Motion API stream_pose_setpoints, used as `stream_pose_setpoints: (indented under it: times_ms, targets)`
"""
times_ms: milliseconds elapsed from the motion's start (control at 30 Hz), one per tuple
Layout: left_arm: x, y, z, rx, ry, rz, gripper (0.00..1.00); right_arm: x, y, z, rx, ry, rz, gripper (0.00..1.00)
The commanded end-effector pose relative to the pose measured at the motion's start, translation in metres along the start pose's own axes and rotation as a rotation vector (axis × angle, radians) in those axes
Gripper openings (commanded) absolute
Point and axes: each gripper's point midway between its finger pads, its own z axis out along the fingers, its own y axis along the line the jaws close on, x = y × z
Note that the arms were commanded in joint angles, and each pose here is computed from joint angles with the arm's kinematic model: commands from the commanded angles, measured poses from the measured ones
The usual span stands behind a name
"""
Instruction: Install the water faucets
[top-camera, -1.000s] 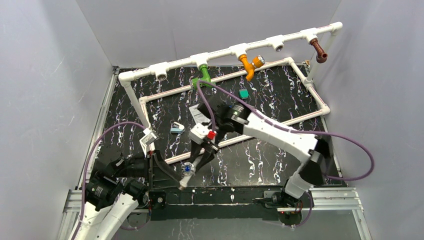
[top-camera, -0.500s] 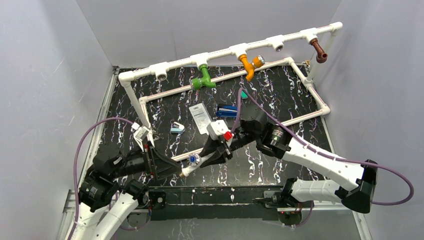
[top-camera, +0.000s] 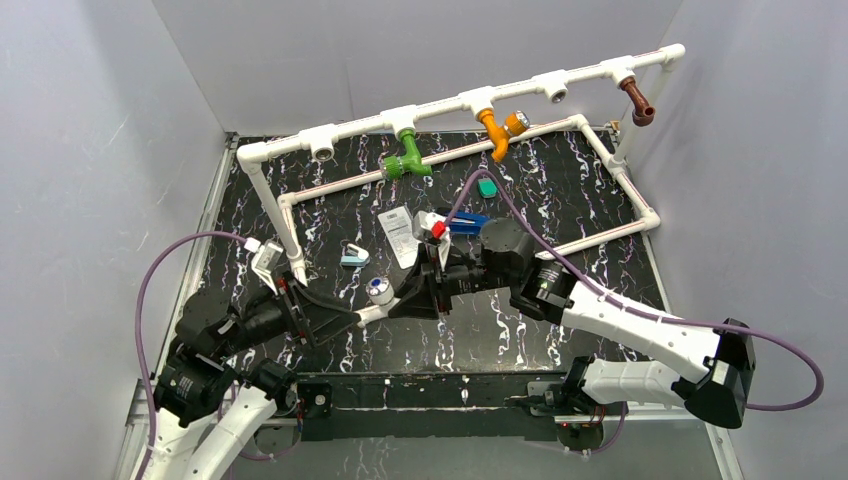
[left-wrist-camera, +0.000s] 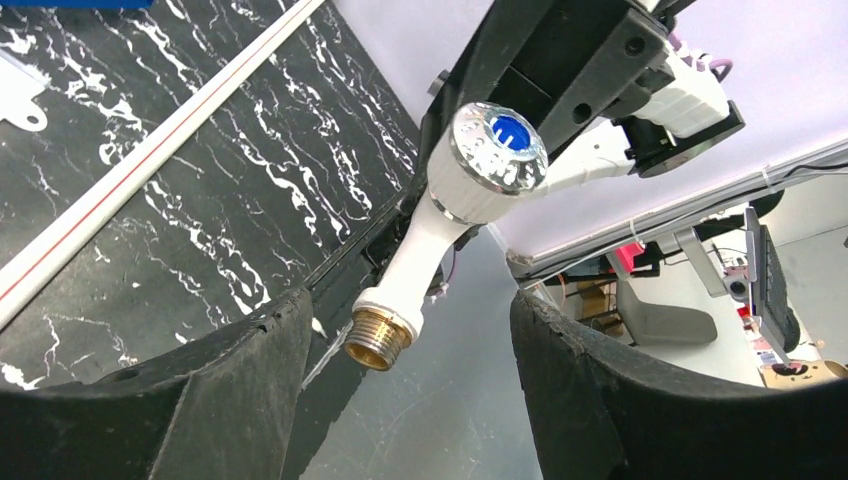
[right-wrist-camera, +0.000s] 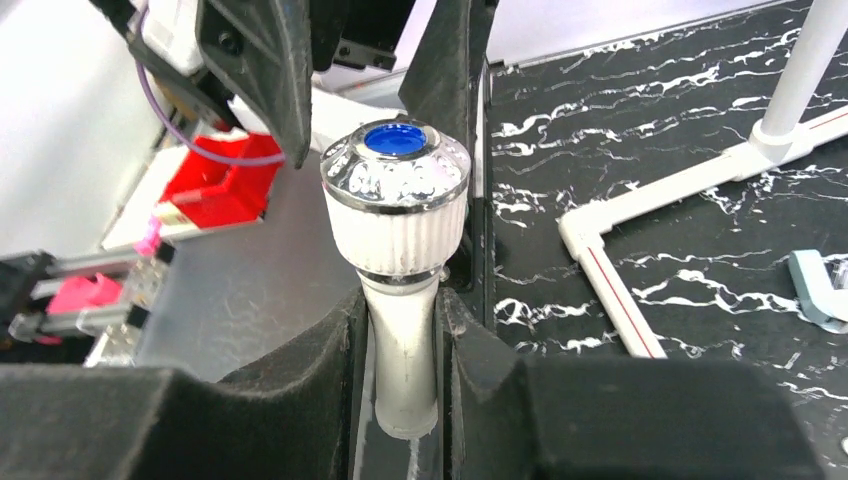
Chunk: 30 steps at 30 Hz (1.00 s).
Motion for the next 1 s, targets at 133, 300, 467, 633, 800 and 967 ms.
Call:
stream_pose_setpoints:
  times_ms: [133,300,467,633,800,967]
  targets:
    - [-0.01,-0.015,0.002,0.078,-0.044,0.019,0.7,-0.061,0.017,0.004,-0.047,-0.239,0.178,0.01]
    - [-0.011,-0.021,0.003,0.12,-0.05,-0.002,0.69,-0.069,0.011,0.012,-0.044,-0.258,0.241,0.01]
    - [-0.016,-0.027,0.002,0.154,-0.086,-0.004,0.68,-0.073,0.009,0.018,-0.058,-0.279,0.283,0.01]
    - [-0.017,-0.025,0.002,0.136,-0.085,0.02,0.67,-0.074,0.009,0.019,-0.072,-0.307,0.322,0.01]
    - [-0.019,-0.026,0.001,0.124,-0.091,0.036,0.66,-0.07,0.007,0.019,-0.077,-0.316,0.357,0.01]
    - [-0.024,-0.024,0.001,0.109,-0.117,0.044,0.65,-0.064,0.011,0.019,-0.099,-0.301,0.37,0.01]
